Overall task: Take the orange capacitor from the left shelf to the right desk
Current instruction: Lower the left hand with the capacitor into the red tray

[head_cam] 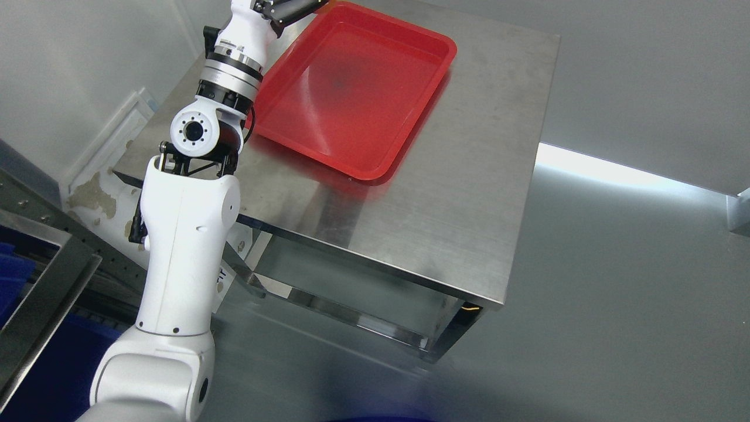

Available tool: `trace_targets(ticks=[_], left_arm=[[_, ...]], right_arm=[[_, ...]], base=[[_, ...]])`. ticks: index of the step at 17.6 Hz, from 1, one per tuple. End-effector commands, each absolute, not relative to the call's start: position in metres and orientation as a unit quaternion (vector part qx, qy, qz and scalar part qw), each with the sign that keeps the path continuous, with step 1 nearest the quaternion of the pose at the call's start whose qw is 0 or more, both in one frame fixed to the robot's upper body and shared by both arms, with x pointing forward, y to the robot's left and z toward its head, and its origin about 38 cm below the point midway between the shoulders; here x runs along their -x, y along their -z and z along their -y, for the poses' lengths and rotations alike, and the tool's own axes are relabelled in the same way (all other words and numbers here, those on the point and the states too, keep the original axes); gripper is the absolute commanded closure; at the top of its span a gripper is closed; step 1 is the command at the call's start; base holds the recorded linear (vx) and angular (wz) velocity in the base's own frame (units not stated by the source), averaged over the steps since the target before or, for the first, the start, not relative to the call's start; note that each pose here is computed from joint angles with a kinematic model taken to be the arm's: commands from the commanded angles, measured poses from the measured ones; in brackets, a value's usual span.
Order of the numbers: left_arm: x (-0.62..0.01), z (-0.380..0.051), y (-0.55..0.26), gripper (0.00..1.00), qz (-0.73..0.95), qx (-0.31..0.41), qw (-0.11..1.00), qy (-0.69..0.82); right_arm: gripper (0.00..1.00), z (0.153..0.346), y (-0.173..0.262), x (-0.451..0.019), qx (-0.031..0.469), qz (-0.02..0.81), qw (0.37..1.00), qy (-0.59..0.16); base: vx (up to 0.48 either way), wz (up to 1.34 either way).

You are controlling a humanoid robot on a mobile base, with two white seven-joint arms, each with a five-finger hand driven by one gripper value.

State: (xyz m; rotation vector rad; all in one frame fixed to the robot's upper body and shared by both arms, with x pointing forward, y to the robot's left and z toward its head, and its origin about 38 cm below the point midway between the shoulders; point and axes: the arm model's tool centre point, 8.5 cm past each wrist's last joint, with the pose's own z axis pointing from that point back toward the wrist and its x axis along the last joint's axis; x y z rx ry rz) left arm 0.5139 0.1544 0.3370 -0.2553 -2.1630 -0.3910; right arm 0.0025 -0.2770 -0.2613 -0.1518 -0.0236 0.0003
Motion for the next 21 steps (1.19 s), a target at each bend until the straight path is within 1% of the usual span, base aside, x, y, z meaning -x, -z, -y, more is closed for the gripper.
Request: trace_targets(ticks=[1, 4, 9, 11, 16, 21], left_arm=[[-0.564, -0.143, -0.266, 0.94, 0.797, 0.082, 0.564, 0.2], [-0.563, -0.135, -0.243, 0.93, 0.777, 0.082, 0.584, 0.218], [-0.557, -0.138, -0.214, 0.93, 0.761, 0.086, 0.606, 0.214], [-0.55, -0.14, -0.2, 0.91, 0.756, 0.09, 0.613, 0.21], [-0.535, -0.147, -0.207, 0.91, 0.775, 0.098, 0.594, 0.192], [-0.535, -0.148, -0.21, 0.87, 0.778, 0.1, 0.591, 0.189]], right_arm=[[0.0, 0.288, 0.26, 0.005, 0.085, 0.01, 0.996, 0.003], [0.0, 0.288, 0.26, 0.005, 0.085, 0.01, 0.996, 0.003], [0.0, 0.288, 0.26, 0.005, 0.085, 0.01, 0.996, 0.003], [0.0, 0.288, 0.26, 0.005, 0.085, 0.01, 0.996, 0.003], [0.0, 0.288, 0.26, 0.005, 0.085, 0.01, 0.996, 0.003], [0.0, 0.288, 0.26, 0.005, 0.085, 0.01, 0.996, 0.003]], base=[[0.142, 0.0], [0.126, 0.0], [0.069, -0.02], [0.011, -0.02], [-0.012, 0.02], [-0.005, 0.0]])
